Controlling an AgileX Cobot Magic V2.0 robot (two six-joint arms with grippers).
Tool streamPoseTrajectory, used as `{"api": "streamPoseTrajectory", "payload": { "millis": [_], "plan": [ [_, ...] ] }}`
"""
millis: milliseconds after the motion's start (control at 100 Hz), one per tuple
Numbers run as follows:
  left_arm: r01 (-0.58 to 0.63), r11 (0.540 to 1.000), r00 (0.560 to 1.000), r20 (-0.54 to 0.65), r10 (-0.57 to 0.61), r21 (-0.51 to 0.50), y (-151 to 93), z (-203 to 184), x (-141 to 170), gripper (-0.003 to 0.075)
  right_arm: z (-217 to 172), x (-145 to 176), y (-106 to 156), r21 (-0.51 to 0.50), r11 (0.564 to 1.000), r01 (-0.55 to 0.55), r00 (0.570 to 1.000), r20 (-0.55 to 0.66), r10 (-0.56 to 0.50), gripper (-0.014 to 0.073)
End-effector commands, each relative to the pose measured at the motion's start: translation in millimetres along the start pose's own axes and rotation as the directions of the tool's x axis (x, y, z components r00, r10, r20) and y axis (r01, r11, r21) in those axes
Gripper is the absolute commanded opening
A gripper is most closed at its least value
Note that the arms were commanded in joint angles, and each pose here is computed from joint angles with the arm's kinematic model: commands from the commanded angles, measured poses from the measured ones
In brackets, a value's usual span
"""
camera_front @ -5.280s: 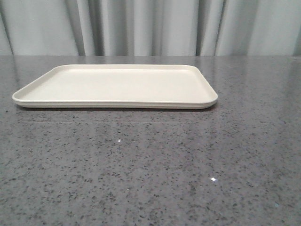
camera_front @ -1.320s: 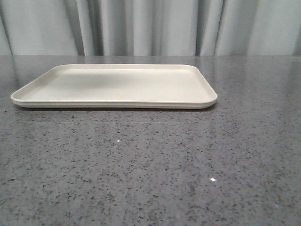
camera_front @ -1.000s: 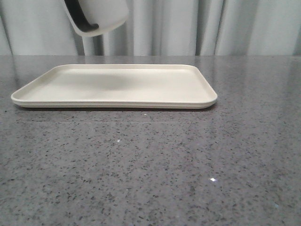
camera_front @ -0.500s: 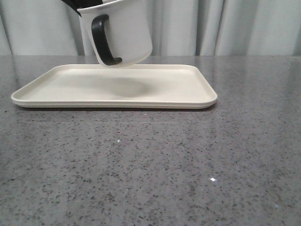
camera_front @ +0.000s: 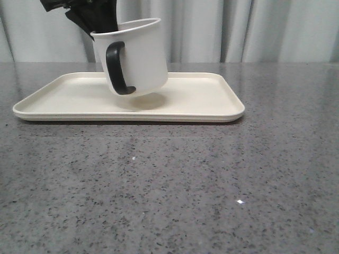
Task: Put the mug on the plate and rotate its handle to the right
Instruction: 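Carry the mug over the tray and lower it onto the tray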
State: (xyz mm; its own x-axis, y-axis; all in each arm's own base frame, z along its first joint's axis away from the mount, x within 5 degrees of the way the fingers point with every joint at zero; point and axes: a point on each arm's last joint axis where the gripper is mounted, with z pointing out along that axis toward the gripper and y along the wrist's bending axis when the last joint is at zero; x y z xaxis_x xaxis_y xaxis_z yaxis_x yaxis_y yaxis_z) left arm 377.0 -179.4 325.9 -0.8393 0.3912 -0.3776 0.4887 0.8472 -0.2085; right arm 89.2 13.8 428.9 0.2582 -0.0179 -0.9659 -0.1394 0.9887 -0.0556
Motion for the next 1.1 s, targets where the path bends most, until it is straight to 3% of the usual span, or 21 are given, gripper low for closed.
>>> {"api": "streamPoseTrajectory", "payload": {
  "millis": [0,1090],
  "plan": [
    [-0.009,1.0,0.998,0.067,0.008,0.025,-14,-29,-2,-0.002,1,-14,-4,0.041,0.999,0.015,0.998,0.067,-0.018,0.049],
    [0.002,1.0,0.999,0.033,-0.003,0.029,-11,-13,-3,-0.002,1,-14,-4,0.041,0.999,0.015,0.998,0.067,-0.018,0.049]
  ]
}}
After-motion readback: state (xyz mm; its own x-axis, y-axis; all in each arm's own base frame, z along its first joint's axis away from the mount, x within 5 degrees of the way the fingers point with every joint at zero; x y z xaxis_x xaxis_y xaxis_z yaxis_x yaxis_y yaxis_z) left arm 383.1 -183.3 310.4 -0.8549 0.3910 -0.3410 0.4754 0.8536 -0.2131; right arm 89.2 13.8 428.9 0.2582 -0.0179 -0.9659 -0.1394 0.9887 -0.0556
